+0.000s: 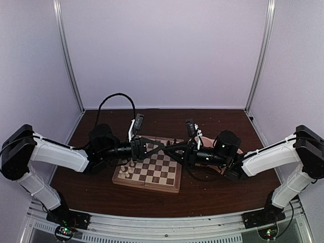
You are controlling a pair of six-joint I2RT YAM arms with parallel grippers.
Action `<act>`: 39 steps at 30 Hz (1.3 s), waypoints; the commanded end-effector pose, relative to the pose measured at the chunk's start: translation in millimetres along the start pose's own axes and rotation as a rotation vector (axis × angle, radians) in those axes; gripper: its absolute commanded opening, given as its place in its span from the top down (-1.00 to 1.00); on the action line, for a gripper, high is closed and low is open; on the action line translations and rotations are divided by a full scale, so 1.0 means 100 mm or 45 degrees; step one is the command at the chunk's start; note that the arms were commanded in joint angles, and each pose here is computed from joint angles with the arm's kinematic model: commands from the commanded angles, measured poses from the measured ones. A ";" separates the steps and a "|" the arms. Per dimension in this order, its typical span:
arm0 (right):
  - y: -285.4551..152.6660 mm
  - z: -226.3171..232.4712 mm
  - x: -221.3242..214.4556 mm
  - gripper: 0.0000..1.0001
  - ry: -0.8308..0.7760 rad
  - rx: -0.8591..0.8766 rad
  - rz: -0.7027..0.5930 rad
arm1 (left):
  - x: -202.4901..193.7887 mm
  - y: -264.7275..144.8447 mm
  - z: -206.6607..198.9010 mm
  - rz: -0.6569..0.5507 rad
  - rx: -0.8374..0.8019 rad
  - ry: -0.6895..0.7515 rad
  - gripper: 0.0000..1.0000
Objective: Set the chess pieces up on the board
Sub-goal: Pass from the left arm to the right
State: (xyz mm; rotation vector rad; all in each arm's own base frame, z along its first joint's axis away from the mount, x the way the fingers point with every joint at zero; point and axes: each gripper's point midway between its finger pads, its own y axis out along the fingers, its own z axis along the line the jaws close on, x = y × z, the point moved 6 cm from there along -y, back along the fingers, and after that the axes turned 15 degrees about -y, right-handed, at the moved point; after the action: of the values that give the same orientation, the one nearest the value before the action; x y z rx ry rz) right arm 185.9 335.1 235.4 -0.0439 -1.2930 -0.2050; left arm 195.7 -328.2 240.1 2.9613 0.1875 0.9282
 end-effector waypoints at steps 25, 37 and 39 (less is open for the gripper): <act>0.08 -0.01 0.04 0.68 0.005 0.037 -0.002 | 0.03 0.08 -0.13 -0.001 -0.086 0.047 1.00; 0.05 -0.04 0.04 0.97 -0.045 -0.028 0.060 | 0.02 0.06 -0.08 -0.018 -0.029 0.077 0.36; 0.05 -0.05 0.04 0.97 -0.060 -0.043 0.084 | 0.05 0.02 -0.07 -0.032 0.008 0.096 0.13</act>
State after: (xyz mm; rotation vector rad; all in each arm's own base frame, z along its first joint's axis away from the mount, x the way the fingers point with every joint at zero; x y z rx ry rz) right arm 188.9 339.3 223.8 -0.0958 -1.2862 -0.1522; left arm 194.5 -332.0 235.6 2.9662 0.1722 0.9415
